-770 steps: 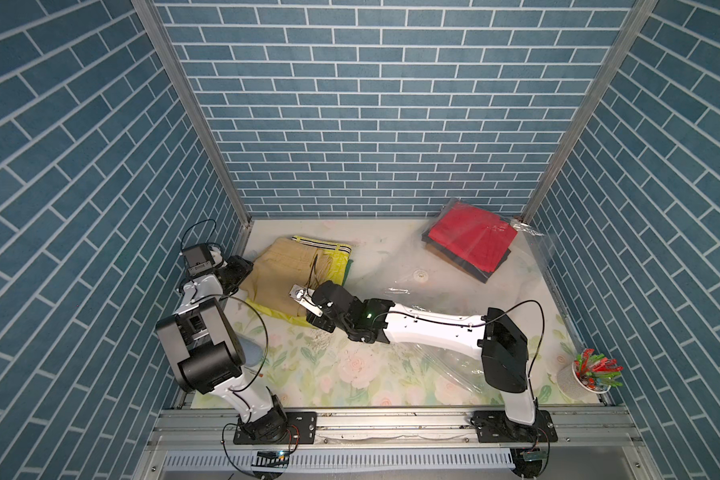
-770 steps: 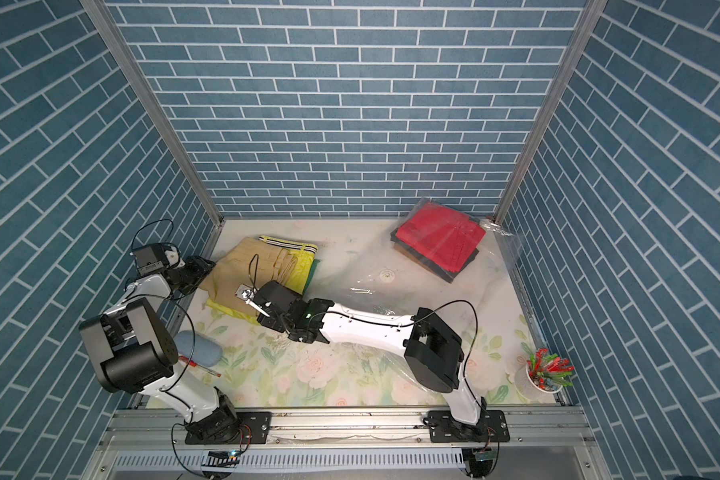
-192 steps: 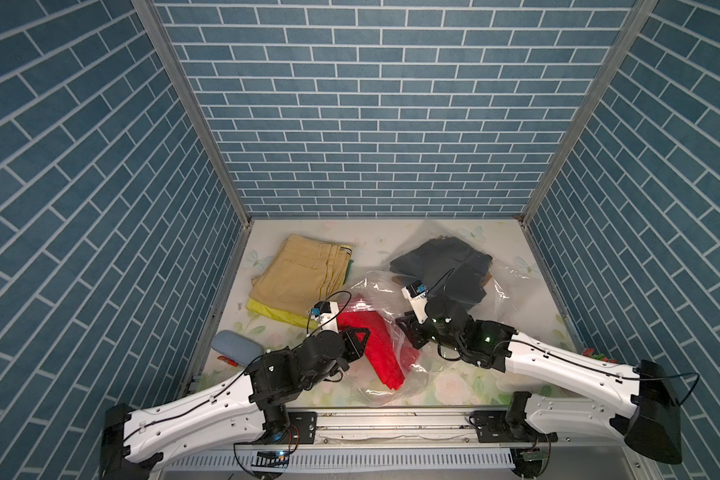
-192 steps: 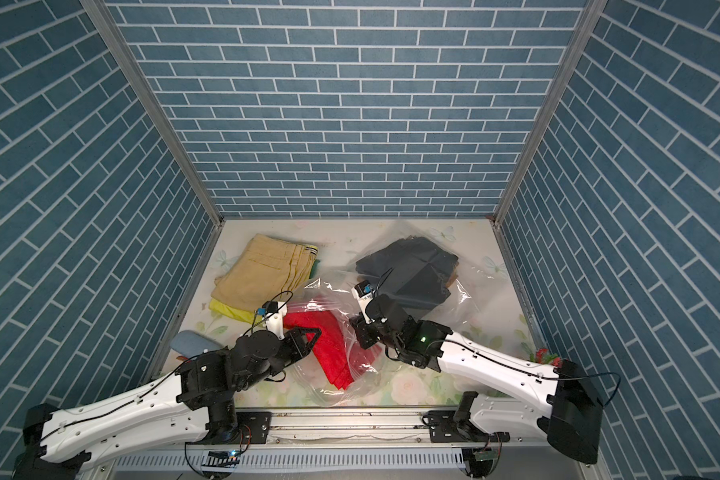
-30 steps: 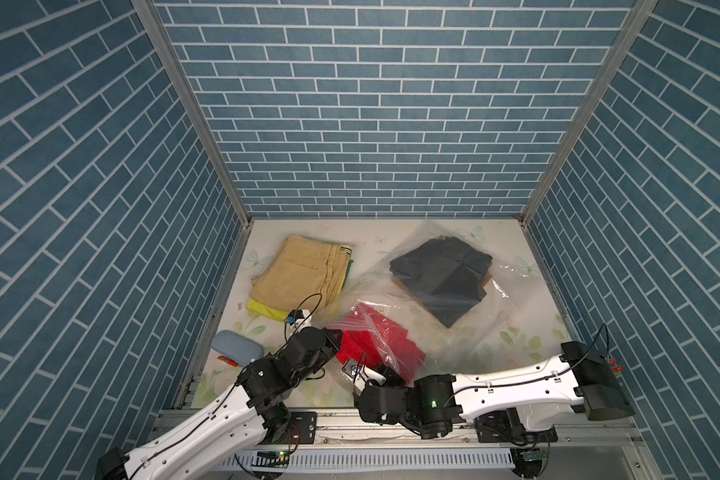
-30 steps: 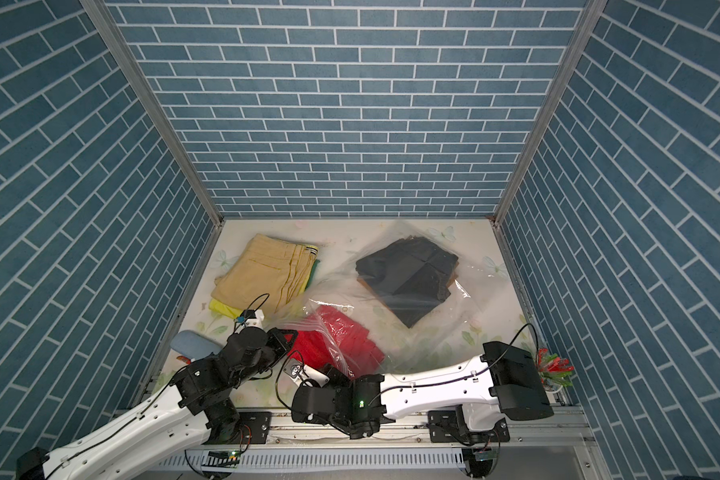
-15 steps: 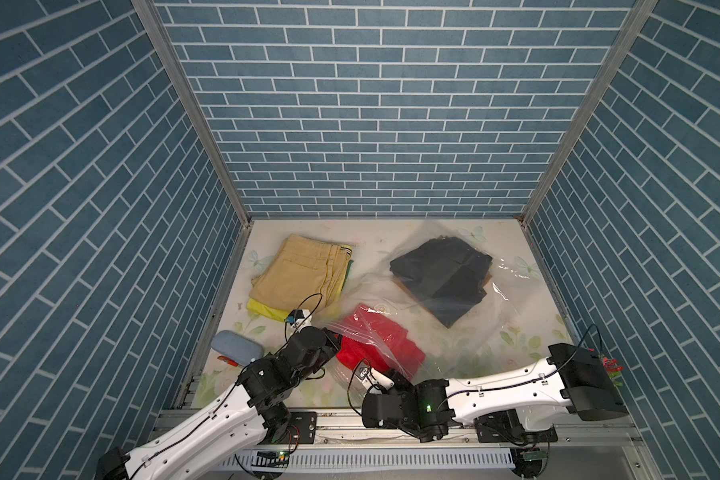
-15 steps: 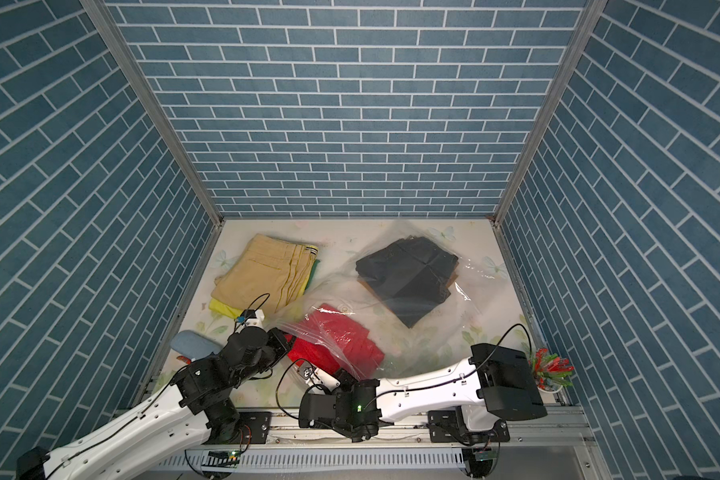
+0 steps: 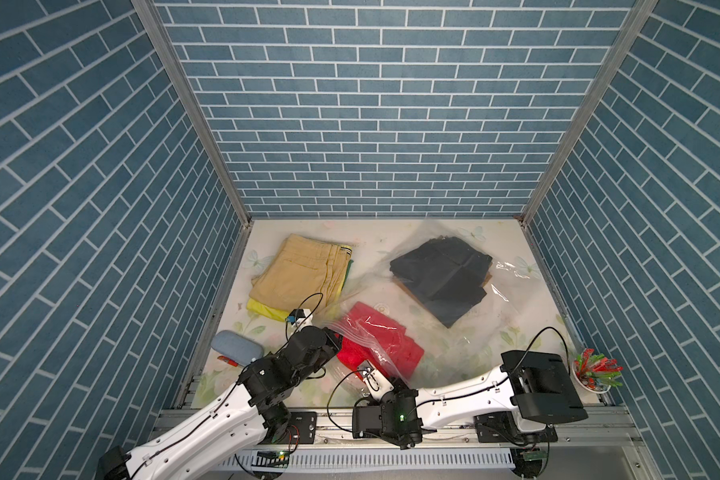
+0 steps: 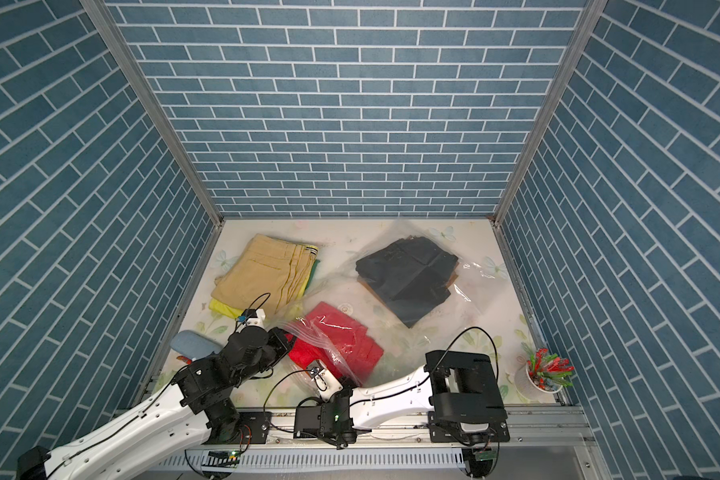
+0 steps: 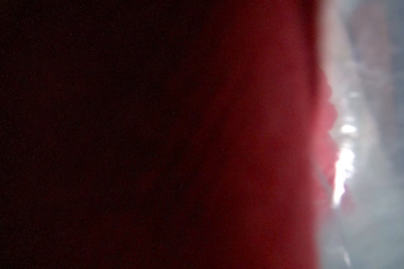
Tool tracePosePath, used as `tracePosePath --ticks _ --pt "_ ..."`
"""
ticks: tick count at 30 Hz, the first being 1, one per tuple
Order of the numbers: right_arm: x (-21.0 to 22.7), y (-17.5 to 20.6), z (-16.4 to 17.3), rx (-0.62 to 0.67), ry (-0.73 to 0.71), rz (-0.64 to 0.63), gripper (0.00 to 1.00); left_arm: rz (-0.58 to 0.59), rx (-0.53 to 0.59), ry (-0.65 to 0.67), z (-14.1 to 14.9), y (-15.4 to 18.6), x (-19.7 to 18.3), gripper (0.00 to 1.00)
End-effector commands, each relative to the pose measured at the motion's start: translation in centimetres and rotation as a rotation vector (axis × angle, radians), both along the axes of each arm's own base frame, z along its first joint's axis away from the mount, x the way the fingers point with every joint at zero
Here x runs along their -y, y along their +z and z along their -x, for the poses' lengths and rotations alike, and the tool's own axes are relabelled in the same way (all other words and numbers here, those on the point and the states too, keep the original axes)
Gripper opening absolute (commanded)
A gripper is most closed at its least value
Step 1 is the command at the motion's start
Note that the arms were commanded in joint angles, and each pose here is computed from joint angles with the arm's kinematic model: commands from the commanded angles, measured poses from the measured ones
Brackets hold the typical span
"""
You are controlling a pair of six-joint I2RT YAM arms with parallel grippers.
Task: Take the trousers out of the vacuum bag
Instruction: Take out the trousers from the vacuum bag.
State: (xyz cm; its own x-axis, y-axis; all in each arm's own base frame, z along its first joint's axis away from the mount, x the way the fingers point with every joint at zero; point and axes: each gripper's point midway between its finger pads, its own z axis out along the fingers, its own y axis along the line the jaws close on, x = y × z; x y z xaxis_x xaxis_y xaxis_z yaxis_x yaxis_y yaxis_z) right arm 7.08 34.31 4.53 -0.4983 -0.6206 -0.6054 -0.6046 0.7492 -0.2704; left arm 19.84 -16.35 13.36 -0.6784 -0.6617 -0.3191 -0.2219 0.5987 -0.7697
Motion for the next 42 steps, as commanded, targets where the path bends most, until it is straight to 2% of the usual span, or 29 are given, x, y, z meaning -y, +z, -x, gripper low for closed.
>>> tracePosePath --ticks 1,6,9,29,31,37,42 --pt "3.7 -0.6 -2.4 0.072 -0.083 0.062 0.21 0.073 0.036 -0.020 -0.7 0.8 1.3 0.00" --pt "6.1 -1.2 -4.6 0.059 -0.117 0.072 0.09 0.091 0.016 -0.053 -1.0 -0.8 2.8 0.00" --pt "7.7 -1.7 -5.7 0.044 -0.146 0.085 0.06 0.087 0.018 -0.076 -1.3 -1.2 3.9 0.00" --pt "16.3 -3.0 -13.7 -0.021 -0.384 0.075 0.05 0.020 0.033 -0.193 -5.9 -3.4 11.5 0.00" --pt "16.5 -2.6 -14.4 -0.022 -0.392 0.062 0.04 0.024 0.049 -0.207 -6.9 -2.5 12.7 0.00" --pt "12.7 0.0 -13.5 -0.040 -0.205 -0.035 0.03 0.012 0.057 -0.194 -8.0 -1.0 12.8 0.00" --pt "9.1 2.7 -9.6 -0.102 -0.009 -0.161 0.03 -0.030 0.075 -0.183 -7.6 0.3 11.0 0.00"
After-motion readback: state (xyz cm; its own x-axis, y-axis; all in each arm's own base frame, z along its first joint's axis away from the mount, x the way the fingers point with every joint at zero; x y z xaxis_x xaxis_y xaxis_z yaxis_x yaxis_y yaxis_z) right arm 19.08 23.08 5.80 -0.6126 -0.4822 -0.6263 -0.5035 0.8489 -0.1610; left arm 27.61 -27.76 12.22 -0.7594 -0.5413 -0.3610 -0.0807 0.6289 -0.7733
